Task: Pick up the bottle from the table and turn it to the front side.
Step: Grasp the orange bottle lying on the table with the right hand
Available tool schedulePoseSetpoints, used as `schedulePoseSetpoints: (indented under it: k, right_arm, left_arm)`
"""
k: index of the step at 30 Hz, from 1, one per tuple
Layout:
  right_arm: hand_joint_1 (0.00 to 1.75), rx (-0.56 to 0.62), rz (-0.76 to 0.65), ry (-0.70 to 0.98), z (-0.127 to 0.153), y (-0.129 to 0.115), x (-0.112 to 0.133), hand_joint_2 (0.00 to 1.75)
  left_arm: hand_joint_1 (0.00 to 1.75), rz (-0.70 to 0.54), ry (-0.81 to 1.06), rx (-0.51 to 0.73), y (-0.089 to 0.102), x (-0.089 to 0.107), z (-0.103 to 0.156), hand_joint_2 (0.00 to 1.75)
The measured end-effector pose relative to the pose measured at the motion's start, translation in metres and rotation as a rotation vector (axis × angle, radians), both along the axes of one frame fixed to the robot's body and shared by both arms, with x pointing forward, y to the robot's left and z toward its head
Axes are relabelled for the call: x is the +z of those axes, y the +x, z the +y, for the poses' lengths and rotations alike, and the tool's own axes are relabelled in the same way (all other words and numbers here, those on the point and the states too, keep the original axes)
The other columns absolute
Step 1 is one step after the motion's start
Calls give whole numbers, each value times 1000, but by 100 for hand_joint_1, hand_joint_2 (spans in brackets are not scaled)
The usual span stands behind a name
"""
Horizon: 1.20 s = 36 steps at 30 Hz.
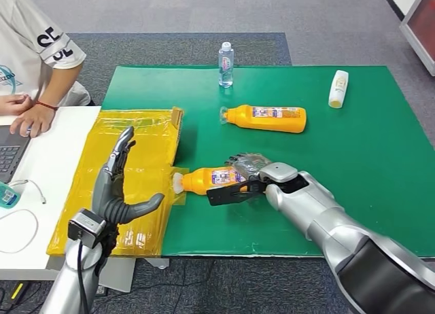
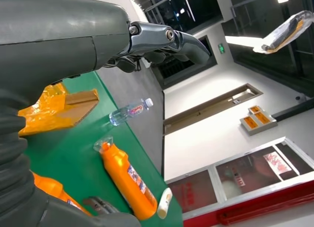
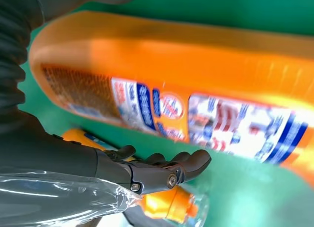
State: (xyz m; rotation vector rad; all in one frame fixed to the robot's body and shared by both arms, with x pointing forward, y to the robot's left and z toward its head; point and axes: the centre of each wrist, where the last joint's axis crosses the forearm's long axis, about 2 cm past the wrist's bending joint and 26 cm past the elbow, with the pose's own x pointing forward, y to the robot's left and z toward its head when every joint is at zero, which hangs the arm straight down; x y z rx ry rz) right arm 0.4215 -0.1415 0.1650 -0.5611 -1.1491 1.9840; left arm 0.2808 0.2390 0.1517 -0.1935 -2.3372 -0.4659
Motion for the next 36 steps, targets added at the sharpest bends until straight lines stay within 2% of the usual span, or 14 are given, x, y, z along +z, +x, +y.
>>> schedulePoseSetpoints:
  k: [10, 17, 24, 31, 32, 35, 36]
  right_arm:
    - [0, -59, -5, 66, -16, 10, 9, 175]
    - [0, -68, 34, -2, -22, 12, 10, 175]
    - [0, -82, 69, -107, -28, 11, 1, 175]
    - [0, -95, 82, -141, -33, 10, -3, 175]
    - [10, -96, 84, -141, -33, 10, -4, 175]
    - [140, -99, 86, -127, -35, 9, -7, 175]
    - [175, -99, 83, -115, -35, 9, -8, 175]
  left_arm:
    - [0, 7, -2, 2, -1, -2, 1, 175]
    - [0, 9, -7, 3, -2, -2, 0, 175]
    - [0, 11, -10, 5, -1, -2, 0, 175]
    - [0, 14, -17, 8, -1, -3, 0, 175]
    - [0, 14, -18, 9, -1, -3, 0, 175]
    - [0, 14, -21, 9, -1, -3, 0, 175]
    - [0, 15, -22, 10, -1, -3, 0, 175]
